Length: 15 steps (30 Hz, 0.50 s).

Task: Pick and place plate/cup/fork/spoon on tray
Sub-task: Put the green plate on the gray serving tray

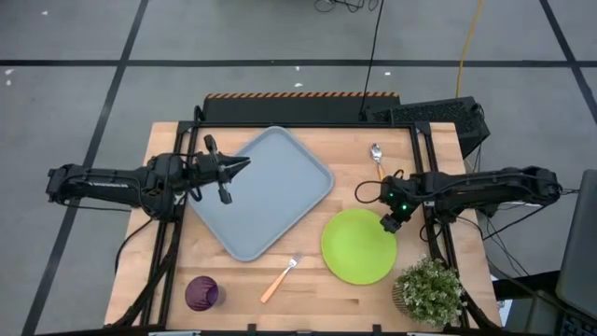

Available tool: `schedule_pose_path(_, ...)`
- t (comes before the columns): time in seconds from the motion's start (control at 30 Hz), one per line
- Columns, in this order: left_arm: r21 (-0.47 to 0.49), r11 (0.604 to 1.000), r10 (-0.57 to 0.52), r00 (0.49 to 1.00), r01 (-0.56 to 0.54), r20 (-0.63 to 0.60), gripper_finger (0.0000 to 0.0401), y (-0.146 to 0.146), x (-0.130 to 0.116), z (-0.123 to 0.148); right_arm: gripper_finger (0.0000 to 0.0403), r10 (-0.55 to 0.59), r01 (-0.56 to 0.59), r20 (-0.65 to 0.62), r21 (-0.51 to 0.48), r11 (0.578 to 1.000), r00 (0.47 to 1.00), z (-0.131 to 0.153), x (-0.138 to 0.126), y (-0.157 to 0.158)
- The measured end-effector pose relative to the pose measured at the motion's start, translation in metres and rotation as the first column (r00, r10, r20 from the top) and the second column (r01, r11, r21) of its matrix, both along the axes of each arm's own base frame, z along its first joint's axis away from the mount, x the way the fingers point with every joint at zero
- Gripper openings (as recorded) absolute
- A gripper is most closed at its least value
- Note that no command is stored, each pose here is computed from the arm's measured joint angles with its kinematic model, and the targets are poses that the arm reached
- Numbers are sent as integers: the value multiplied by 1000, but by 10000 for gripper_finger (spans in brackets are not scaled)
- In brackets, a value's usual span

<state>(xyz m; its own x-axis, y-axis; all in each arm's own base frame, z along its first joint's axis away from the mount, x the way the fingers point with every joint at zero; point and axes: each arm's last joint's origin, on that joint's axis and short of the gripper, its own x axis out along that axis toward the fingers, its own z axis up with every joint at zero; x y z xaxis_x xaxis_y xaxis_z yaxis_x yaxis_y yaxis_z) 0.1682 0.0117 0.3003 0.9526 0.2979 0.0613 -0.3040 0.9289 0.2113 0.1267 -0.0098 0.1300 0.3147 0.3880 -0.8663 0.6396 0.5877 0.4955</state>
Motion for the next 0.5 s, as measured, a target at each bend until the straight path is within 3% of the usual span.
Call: schedule_pose_path(0.5, -3, 1000, -1, 1000, 1, 0, 42, 0, 0, 0, 141, 40, -39, 37, -21, 999, 999, -6, -2, 0)
